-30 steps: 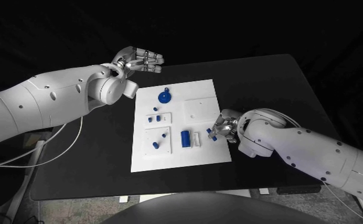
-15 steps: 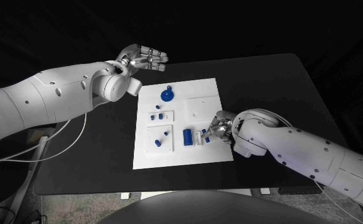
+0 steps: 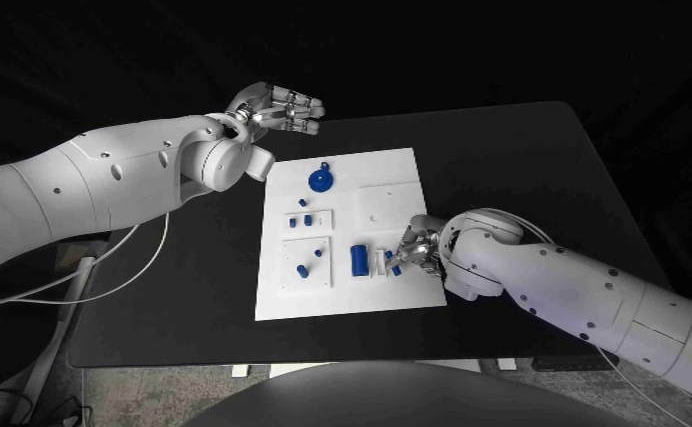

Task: Assemble the parts on the task board

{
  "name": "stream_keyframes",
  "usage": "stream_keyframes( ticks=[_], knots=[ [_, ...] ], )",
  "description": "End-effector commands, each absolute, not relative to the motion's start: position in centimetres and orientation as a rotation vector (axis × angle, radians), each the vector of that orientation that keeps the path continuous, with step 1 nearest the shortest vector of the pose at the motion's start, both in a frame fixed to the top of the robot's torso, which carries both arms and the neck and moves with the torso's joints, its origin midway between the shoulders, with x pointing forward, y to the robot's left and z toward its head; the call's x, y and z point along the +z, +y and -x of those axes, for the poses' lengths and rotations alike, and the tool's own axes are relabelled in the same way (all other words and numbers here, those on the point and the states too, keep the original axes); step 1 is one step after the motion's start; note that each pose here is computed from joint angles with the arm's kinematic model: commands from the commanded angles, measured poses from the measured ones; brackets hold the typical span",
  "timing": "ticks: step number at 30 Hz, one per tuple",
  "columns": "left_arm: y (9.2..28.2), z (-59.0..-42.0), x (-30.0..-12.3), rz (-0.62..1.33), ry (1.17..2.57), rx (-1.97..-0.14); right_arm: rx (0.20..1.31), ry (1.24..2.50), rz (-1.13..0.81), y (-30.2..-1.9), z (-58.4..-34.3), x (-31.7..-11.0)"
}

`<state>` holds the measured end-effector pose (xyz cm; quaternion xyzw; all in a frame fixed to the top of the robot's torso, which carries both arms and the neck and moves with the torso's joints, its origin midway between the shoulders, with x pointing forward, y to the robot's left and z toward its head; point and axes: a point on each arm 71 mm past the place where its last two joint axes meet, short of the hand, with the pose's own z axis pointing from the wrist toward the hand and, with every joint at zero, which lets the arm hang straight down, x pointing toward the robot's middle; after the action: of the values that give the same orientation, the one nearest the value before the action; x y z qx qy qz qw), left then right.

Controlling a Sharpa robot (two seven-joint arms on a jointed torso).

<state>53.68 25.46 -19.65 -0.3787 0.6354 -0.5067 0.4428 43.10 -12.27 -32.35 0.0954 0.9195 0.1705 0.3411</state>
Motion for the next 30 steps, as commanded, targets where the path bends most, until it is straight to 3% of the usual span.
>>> stream_keyframes(
  ticks=[1, 30],
  knots=[
    [25.15, -53.67, -19.56, 0.927, 1.587, -1.274, 0.438, 2.386, -0.204, -12.03, -43.11, -32.4],
    [24.85, -53.74, -19.5, 0.923, 1.596, -1.272, 0.407, 2.425, -0.203, -11.51, -43.37, -33.18]
  ],
)
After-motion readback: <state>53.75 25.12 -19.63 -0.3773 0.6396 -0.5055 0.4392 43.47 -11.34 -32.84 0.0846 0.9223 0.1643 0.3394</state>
